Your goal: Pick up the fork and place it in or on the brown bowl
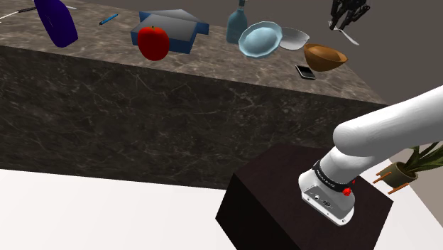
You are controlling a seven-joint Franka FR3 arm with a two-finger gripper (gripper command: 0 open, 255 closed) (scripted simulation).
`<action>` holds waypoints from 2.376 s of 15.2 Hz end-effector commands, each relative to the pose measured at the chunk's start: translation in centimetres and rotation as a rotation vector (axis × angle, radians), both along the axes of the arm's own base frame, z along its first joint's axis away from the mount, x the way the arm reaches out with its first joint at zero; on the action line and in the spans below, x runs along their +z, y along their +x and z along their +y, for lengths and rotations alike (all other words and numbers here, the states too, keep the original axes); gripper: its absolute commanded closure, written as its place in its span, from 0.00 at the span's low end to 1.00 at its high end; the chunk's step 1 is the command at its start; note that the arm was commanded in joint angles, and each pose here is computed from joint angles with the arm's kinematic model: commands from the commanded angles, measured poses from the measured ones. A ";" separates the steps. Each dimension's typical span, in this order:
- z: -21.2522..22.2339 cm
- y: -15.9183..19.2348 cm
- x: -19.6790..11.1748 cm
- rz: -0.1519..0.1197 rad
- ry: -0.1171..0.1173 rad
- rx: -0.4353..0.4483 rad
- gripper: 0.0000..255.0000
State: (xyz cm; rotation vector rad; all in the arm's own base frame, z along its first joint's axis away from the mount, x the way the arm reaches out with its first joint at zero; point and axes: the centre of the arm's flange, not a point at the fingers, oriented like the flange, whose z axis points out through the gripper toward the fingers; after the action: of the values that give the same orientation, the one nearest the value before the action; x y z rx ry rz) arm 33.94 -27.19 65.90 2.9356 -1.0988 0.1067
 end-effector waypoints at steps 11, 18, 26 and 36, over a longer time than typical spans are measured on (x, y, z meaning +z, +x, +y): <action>-0.3 -0.2 -6.2 0.000 0.000 0.001 1.00; -0.3 -0.2 -6.7 0.000 0.000 0.001 1.00; -0.3 -0.2 -6.7 0.000 0.000 0.001 0.00; -0.2 -0.5 -1.7 0.000 0.000 0.001 0.00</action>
State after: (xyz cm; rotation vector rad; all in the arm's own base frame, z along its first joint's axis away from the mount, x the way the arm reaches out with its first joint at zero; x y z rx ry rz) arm 33.42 -27.36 64.22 2.9363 -1.0967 0.1068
